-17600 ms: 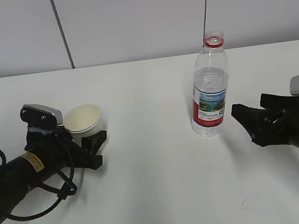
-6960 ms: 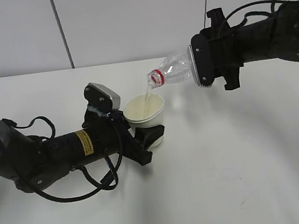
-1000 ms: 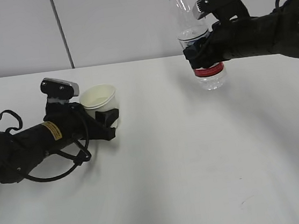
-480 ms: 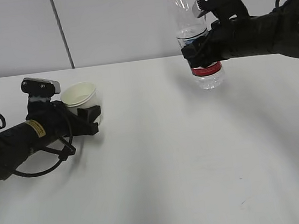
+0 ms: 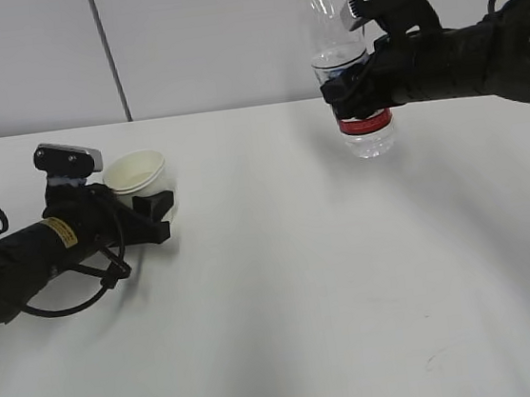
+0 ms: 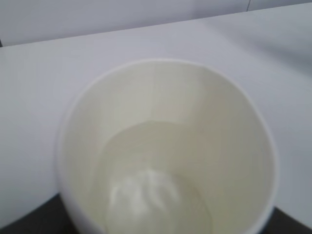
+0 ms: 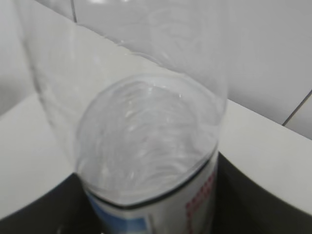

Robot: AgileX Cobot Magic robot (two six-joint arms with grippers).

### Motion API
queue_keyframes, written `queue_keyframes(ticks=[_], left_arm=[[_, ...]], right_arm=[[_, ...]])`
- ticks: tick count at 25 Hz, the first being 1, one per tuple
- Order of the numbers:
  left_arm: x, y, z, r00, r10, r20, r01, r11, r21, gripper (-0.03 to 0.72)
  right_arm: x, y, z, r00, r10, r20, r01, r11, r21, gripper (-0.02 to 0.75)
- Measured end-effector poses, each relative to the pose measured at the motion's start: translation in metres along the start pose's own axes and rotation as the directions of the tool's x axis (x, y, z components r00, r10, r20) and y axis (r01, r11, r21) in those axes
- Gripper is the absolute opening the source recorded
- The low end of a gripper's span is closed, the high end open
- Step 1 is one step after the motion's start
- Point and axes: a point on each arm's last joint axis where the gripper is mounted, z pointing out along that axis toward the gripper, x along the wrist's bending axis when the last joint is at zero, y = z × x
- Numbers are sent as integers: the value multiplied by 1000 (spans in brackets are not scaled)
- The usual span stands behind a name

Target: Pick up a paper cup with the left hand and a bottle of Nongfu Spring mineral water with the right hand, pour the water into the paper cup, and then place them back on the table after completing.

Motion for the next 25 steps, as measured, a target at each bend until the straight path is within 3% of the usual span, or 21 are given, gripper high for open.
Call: queue_keyframes(ticks=[15, 25], left_arm=[[1, 0, 1, 1000, 4, -4, -4, 1000, 7, 407], [3, -1, 1, 1000, -11, -27, 11, 1000, 19, 525]], right_arm=[[1, 1, 0, 1000, 11, -9, -12, 1000, -11, 395], [1, 1, 0, 1000, 15, -10, -15, 1000, -13, 395]])
